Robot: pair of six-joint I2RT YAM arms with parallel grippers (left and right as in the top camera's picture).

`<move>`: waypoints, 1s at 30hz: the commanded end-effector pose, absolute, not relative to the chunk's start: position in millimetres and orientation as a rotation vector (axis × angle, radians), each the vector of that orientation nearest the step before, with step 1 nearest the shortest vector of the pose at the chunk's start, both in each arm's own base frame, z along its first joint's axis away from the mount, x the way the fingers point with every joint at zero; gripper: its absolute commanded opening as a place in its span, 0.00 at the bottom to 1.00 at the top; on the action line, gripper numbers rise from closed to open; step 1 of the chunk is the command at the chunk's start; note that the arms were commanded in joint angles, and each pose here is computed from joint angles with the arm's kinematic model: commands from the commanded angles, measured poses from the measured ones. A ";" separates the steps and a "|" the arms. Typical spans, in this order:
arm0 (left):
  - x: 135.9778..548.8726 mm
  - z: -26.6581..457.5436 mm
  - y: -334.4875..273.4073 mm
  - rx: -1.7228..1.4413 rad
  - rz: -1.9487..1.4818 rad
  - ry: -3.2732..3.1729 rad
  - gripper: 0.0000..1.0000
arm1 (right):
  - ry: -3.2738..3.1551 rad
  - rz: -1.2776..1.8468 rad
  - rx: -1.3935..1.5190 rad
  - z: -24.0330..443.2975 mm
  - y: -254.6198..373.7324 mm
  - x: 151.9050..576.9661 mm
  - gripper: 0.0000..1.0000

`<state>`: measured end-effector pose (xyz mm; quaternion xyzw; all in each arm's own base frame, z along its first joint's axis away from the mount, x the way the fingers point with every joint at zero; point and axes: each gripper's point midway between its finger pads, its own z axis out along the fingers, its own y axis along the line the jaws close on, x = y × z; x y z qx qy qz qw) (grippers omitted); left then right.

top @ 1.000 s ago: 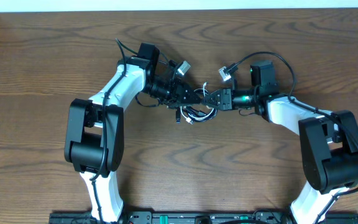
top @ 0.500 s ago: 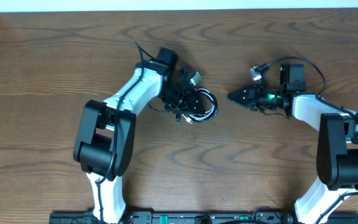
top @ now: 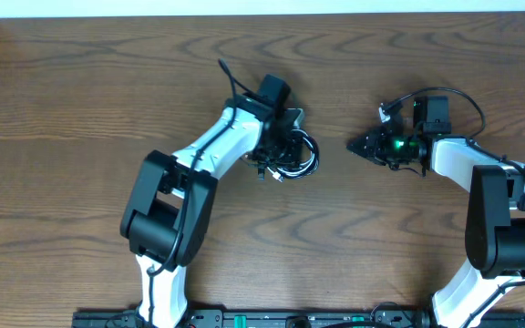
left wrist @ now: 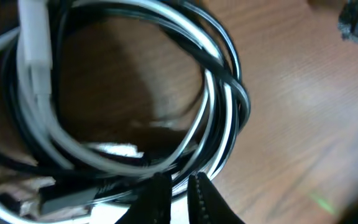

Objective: Untangle cables

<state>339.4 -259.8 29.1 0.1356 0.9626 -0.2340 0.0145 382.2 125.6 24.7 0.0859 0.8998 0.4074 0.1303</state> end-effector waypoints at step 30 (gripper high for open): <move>394.9 60.4 -222.8 0.278 -0.222 2.759 0.35 | 2.604 1.140 0.191 29.3 126.7 383.3 0.14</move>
